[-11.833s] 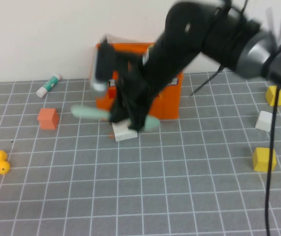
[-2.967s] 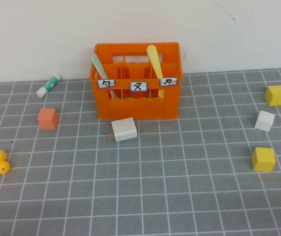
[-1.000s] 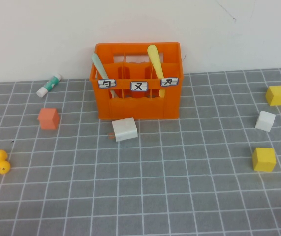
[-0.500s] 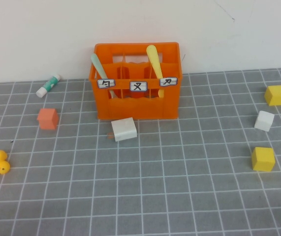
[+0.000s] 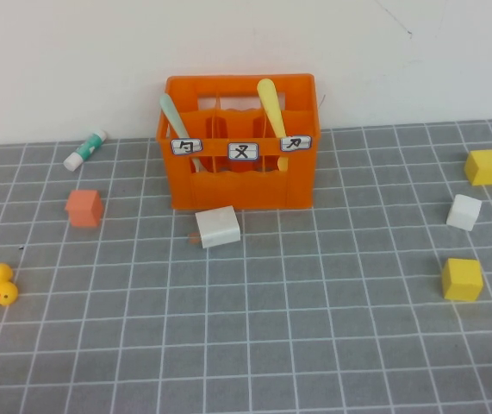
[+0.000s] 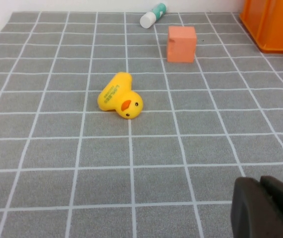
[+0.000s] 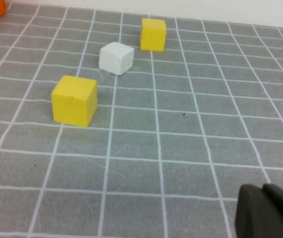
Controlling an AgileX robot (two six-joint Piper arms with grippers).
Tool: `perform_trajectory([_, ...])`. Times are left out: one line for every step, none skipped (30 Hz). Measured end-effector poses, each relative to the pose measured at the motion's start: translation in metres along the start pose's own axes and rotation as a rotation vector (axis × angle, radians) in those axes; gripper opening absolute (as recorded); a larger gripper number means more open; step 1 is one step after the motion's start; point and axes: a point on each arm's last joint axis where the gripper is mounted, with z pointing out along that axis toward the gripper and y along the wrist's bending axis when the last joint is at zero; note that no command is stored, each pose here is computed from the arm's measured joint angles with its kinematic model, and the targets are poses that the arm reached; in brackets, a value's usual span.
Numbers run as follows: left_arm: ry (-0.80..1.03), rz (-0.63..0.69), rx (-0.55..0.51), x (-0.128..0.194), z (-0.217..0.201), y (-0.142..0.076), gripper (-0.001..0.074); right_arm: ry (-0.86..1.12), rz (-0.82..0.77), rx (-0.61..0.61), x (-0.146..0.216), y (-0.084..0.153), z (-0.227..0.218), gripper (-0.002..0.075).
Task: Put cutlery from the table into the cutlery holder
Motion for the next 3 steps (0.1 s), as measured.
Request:
perform_trajectory([0.0, 0.0, 0.0, 0.0, 0.0, 0.0, -0.0001, 0.0, 0.0, 0.0, 0.0, 0.0, 0.0, -0.0001])
perform_trajectory([0.0, 0.0, 0.0, 0.0, 0.0, 0.0, -0.0001, 0.0, 0.0, 0.0, 0.0, 0.0, 0.0, -0.0001])
perform_trajectory([0.0, 0.0, 0.0, 0.0, 0.0, 0.0, -0.0001, 0.0, 0.0, 0.0, 0.0, 0.0, 0.0, -0.0001])
